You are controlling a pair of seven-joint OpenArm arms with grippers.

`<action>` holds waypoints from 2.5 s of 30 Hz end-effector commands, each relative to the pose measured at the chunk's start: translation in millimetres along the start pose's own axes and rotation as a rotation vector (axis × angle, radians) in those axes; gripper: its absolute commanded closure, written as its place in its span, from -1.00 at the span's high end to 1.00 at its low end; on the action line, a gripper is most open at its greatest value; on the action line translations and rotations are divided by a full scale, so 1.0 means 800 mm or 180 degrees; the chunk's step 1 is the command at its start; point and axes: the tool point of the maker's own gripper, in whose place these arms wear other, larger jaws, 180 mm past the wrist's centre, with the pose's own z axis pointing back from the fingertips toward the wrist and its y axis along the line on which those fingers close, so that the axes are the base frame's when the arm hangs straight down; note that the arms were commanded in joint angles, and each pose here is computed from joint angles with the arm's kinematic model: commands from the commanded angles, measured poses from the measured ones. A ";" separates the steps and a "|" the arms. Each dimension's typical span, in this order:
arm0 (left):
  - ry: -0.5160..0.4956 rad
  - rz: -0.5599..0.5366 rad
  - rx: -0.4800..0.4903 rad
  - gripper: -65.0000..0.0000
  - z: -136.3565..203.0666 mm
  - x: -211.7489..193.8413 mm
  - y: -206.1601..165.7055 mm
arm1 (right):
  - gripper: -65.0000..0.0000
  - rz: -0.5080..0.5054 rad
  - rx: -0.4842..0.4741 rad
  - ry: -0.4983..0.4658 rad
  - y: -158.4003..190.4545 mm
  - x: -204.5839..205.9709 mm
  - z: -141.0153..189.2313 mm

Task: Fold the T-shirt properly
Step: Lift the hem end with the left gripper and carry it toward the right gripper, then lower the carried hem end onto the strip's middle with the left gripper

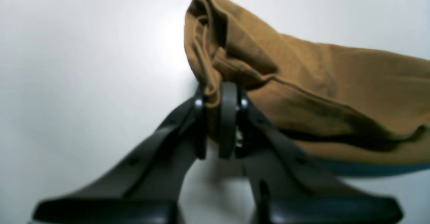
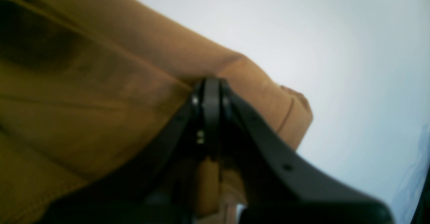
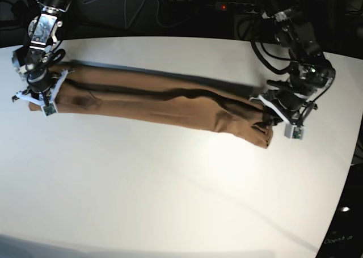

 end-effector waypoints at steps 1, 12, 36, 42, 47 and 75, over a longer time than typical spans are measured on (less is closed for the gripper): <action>-0.0282 -0.0105 -0.0067 -0.92 0.005 0.036 -0.011 | -0.98 0.0048 -0.0002 0.0078 -0.004 -0.005 0.002; -0.0395 -0.0506 -0.0469 -0.92 0.017 0.051 -0.096 | -0.98 0.0011 0.0070 0.0146 0.005 -0.016 -0.003; -0.0485 -0.0899 -0.1585 -0.92 0.022 0.060 -0.290 | -0.98 0.0011 0.0070 0.0155 0.005 -0.017 -0.003; -0.0243 -0.0940 -0.1800 -0.92 0.010 0.029 -0.323 | -0.98 0.0011 0.0070 0.0165 0.005 -0.018 -0.003; -0.0219 -0.0767 -0.1796 -0.92 -0.004 0.019 -0.325 | -0.98 0.0011 0.0070 0.0160 0.005 -0.017 -0.003; 0.0083 -0.0794 -0.2210 -0.92 -0.029 -0.029 -0.383 | -0.98 0.0086 0.0140 0.0136 0.016 -0.010 -0.006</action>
